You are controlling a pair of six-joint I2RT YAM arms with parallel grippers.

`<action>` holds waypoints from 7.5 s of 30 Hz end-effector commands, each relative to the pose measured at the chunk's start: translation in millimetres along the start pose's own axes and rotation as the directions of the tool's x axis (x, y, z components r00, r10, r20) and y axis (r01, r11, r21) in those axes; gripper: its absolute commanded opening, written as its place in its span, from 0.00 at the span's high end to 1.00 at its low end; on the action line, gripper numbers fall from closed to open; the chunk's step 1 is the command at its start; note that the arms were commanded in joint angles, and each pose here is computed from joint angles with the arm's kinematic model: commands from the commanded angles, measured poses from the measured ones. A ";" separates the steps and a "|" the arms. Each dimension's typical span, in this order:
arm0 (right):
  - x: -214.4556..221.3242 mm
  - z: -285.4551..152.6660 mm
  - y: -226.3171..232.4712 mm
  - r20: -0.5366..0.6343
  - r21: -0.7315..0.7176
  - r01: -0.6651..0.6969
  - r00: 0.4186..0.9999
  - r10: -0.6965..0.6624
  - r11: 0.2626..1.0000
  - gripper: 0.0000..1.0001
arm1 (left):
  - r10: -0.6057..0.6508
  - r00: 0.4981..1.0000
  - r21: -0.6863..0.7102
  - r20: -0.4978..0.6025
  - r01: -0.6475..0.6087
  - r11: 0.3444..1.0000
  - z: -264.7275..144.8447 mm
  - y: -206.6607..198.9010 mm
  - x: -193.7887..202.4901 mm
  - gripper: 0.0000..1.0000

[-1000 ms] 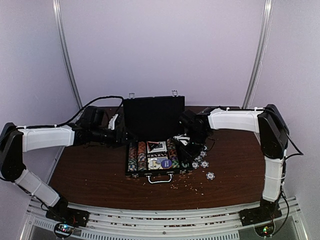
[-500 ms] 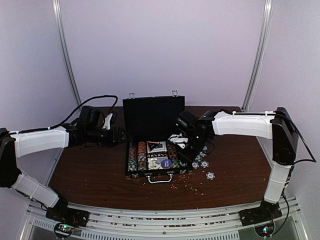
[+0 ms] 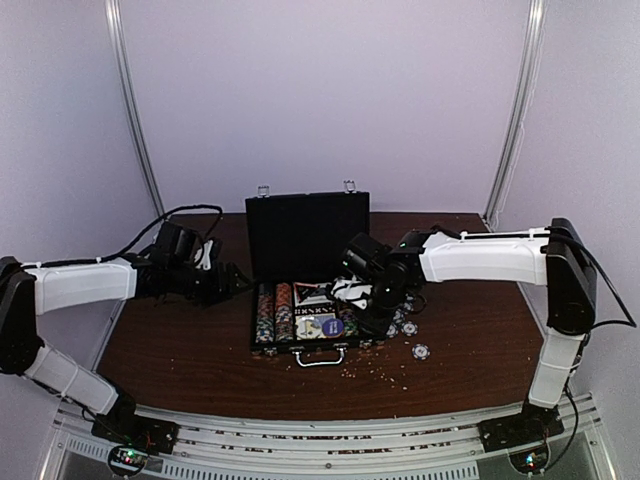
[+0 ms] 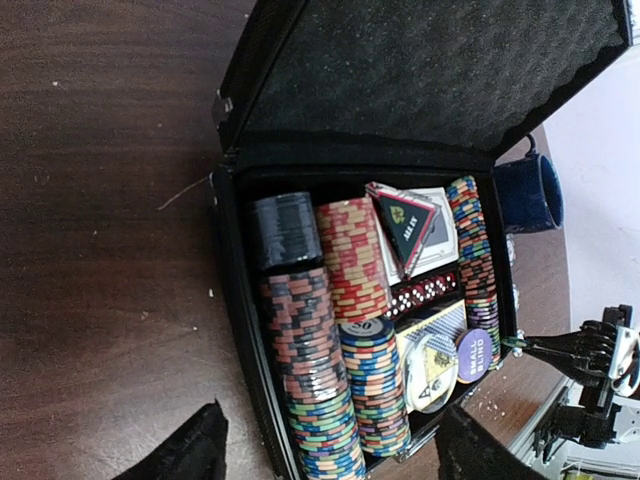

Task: Pack up texas hold em set
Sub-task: Adjust the poker chips pile in the slot, then pick up the poker chip from the slot.

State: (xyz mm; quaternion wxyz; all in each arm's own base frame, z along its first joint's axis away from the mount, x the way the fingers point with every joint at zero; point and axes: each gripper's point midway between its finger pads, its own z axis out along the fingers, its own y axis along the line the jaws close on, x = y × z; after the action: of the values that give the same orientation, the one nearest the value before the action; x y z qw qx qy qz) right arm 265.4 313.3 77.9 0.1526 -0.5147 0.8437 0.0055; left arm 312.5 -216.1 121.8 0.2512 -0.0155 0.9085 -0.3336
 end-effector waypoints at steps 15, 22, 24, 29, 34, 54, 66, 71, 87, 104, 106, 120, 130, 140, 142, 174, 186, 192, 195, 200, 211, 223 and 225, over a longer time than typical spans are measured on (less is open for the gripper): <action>11.3 15.4 2.8 -0.077 -0.003 0.043 0.996 -0.044 0.999 1.00 | 0.097 0.988 0.105 -0.124 -0.084 0.991 57.7 -2.8 -1.2 0.18; 5.0 15.0 8.7 -0.062 -0.034 0.021 0.998 -0.023 0.999 1.00 | 0.155 0.978 0.091 -0.140 -0.143 0.986 78.3 0.9 -6.8 0.17; 3.0 12.5 7.8 -0.053 -0.033 0.007 0.999 -0.009 0.999 1.00 | 0.169 0.973 0.039 -0.154 -0.165 0.986 84.3 9.3 -8.2 0.18; -1.8 4.0 7.1 -0.023 -0.032 -0.031 0.999 0.030 0.999 1.00 | 0.194 0.964 -0.059 -0.182 -0.208 0.976 97.1 23.9 -6.2 0.22; -8.2 -3.0 6.8 0.009 -0.036 -0.080 0.997 0.080 0.996 1.00 | 0.225 0.950 -0.095 -0.214 -0.250 0.964 109.9 27.7 3.3 0.31; -10.0 -27.9 8.6 0.003 -0.064 -0.176 0.984 0.176 0.982 1.00 | 0.557 0.785 -0.106 -0.273 -0.600 0.793 155.3 35.2 -38.6 0.63; -18.6 -5.0 10.2 0.017 -0.072 -0.151 0.988 0.153 0.986 1.00 | 0.559 0.804 -0.167 -0.205 -0.591 0.789 149.2 29.6 -75.3 0.37; -17.2 9.7 13.3 -0.016 -0.082 -0.111 0.994 0.110 0.990 1.00 | 0.545 0.829 -0.242 -0.124 -0.558 0.793 116.6 22.3 -96.0 0.26; -8.7 27.5 39.3 -0.088 -0.211 -0.080 0.994 0.062 0.974 0.90 | 0.474 0.880 -0.322 0.034 -0.439 0.839 41.5 13.8 -99.2 0.23; -36.7 -27.7 30.8 0.063 -0.211 -0.138 0.986 0.154 0.968 0.57 | 0.459 0.886 -0.325 0.068 -0.415 0.850 19.2 9.7 -93.9 0.23; -39.4 -38.0 26.9 0.087 -0.202 -0.153 0.981 0.173 0.968 0.54 | 0.456 0.887 -0.333 0.074 -0.409 0.850 15.1 11.5 -92.2 0.23; 39.4 -59.5 -78.6 0.323 0.002 -0.774 0.600 0.732 0.633 0.49 | 0.375 0.896 -0.373 0.238 -0.272 0.887 -50.5 7.1 -89.3 0.20; 57.2 -11.8 -108.4 0.248 0.194 -0.844 0.535 0.807 0.500 0.44 | 0.303 0.915 -0.346 0.267 -0.202 0.916 -61.4 4.3 -85.2 0.19; 47.9 20.7 -111.2 0.207 0.196 -0.894 0.440 0.874 0.404 0.41 | 0.271 0.923 -0.349 0.275 -0.166 0.922 -67.2 13.0 -73.5 0.19; 46.4 27.7 -108.8 0.194 0.187 -0.902 0.422 0.885 0.389 0.41 | 0.265 0.925 -0.350 0.270 -0.162 0.922 -66.8 15.4 -70.4 0.19; 70.5 65.9 -87.1 0.112 0.161 -0.937 0.328 0.938 0.309 0.44 | 0.287 0.929 -0.353 0.235 -0.194 0.915 -62.2 16.9 -65.9 0.19; 75.7 50.6 -80.4 0.107 0.150 -0.938 0.328 0.938 0.311 0.50 | 0.278 0.934 -0.338 0.225 -0.193 0.921 -56.3 19.6 -60.4 0.19; 57.8 44.3 -80.0 0.125 0.136 -0.932 0.353 0.927 0.336 0.48 | 0.277 0.934 -0.333 0.226 -0.193 0.923 -54.4 19.0 -60.7 0.19; 53.6 42.0 -79.6 0.132 0.130 -0.935 0.346 0.929 0.330 0.47 | 0.274 0.934 -0.334 0.228 -0.190 0.923 -54.3 20.1 -60.3 0.19; 58.0 49.0 -75.3 0.119 0.143 -0.932 0.349 0.929 0.332 0.47 | 0.267 0.936 -0.332 0.231 -0.182 0.925 -54.1 21.6 -58.4 0.19; 68.9 64.0 -72.5 0.092 0.189 -0.917 0.372 0.924 0.350 0.47 | 0.263 0.936 -0.334 0.233 -0.177 0.926 -55.3 21.8 -58.6 0.19; 81.8 74.0 -73.5 0.059 0.291 -0.860 0.453 0.889 0.419 0.47 | 0.263 0.934 -0.328 0.244 -0.176 0.928 -53.0 17.6 -64.9 0.19; 87.0 75.2 -70.3 0.046 0.292 -0.858 0.453 0.890 0.422 0.49 | 0.261 0.934 -0.328 0.245 -0.174 0.929 -53.2 17.5 -65.1 0.19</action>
State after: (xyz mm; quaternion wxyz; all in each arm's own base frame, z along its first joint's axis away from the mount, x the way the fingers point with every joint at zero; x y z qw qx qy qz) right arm 325.5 233.2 20.1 0.1823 0.0491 0.9819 -0.0156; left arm 337.3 -152.4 160.0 0.3868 0.0050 0.9116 -0.1389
